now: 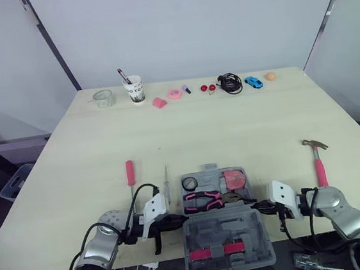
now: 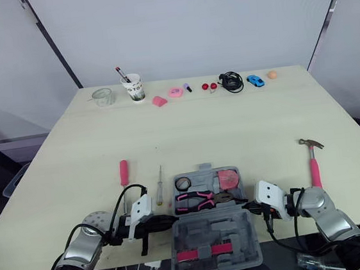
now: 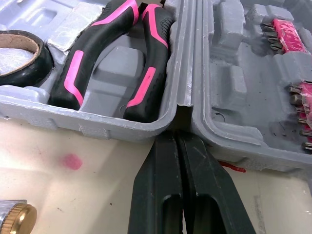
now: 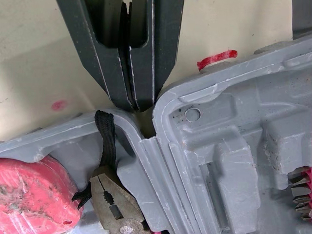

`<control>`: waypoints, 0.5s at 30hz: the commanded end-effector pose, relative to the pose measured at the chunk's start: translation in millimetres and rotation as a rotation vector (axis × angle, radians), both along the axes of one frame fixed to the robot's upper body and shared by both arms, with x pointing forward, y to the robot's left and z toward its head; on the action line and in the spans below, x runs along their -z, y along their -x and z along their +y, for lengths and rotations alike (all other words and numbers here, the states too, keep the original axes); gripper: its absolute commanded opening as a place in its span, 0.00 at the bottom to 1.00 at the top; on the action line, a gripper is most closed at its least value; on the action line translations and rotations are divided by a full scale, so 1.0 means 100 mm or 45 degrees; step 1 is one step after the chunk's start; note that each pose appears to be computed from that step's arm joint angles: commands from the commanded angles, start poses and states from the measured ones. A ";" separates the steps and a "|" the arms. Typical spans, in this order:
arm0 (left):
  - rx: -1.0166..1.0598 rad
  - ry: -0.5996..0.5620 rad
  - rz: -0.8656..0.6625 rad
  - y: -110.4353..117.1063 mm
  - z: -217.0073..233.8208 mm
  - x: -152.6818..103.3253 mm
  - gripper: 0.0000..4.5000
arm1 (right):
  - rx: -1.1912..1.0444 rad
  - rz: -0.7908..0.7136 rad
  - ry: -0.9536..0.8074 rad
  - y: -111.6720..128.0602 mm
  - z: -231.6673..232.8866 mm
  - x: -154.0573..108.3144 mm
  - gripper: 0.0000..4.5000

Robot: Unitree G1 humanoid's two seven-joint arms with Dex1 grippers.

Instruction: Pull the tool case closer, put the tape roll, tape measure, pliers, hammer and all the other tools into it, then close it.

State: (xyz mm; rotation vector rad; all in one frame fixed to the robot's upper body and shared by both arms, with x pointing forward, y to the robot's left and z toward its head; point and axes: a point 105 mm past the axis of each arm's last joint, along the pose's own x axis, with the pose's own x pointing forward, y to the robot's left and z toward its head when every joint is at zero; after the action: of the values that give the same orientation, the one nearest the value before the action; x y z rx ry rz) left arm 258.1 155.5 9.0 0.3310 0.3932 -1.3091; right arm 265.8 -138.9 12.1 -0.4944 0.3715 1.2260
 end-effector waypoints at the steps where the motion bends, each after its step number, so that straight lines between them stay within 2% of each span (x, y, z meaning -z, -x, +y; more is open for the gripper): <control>1: 0.016 0.009 0.003 -0.03 -0.09 0.01 0.02 | -0.037 -0.007 -0.008 0.02 0.06 -0.02 0.00; 15: -0.031 0.023 -0.052 -0.23 -0.16 -0.12 0.02 | 0.000 -0.037 -0.040 -0.04 0.03 -0.11 0.00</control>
State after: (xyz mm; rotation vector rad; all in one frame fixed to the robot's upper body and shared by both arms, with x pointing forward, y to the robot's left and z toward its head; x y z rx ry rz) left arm 273.1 150.7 12.4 0.3179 0.3999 -1.2804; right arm 267.5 -142.9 12.8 -0.4874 0.3837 1.2080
